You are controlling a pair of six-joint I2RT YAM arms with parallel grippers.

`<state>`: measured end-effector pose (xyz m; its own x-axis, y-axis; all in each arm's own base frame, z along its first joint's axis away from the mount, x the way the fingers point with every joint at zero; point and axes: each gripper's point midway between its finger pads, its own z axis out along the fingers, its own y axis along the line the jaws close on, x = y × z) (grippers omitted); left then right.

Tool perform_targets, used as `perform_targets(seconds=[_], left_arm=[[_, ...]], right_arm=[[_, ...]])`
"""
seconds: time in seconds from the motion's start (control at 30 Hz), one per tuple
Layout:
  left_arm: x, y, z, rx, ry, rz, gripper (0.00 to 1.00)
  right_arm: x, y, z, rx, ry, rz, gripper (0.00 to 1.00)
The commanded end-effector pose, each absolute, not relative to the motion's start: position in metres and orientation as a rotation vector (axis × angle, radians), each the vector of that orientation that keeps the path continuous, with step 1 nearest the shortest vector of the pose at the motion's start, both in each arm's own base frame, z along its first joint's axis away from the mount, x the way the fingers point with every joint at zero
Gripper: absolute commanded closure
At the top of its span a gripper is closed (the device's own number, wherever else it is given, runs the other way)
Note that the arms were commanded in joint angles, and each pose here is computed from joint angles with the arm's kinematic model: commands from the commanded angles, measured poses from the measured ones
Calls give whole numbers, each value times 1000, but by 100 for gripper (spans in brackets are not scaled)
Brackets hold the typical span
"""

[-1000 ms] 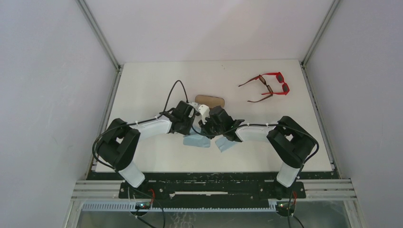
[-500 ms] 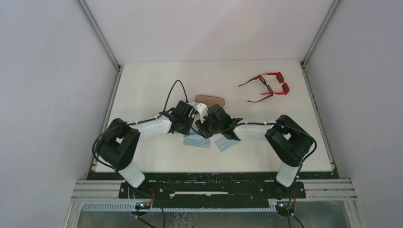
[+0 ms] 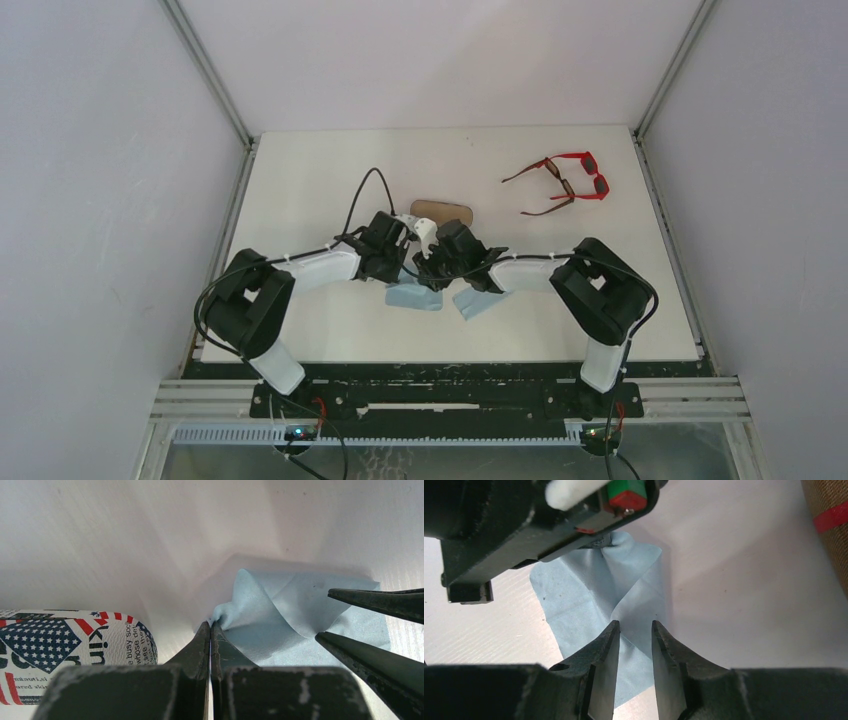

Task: Organize the sunglasses
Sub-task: Fold the glasses cleaning cloth at the center of the board.

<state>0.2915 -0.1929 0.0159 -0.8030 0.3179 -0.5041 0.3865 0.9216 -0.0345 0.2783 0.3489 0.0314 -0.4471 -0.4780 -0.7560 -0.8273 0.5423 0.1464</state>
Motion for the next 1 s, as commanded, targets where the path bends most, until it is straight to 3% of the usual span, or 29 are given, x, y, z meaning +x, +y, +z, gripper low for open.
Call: perform_targets(seconds=[0.0,0.43,0.97], left_arm=[[307,-204,30,518,2518,-215,100],[306,-204,31,517,2514,-217,100],[305,-203,43,510,2474,-235,100]], right_arm=[[289,359,44,-1025,2082,694,72],[292,357,50,-1002,2079,698,100],[291,351,73,-988,2042,693,100]])
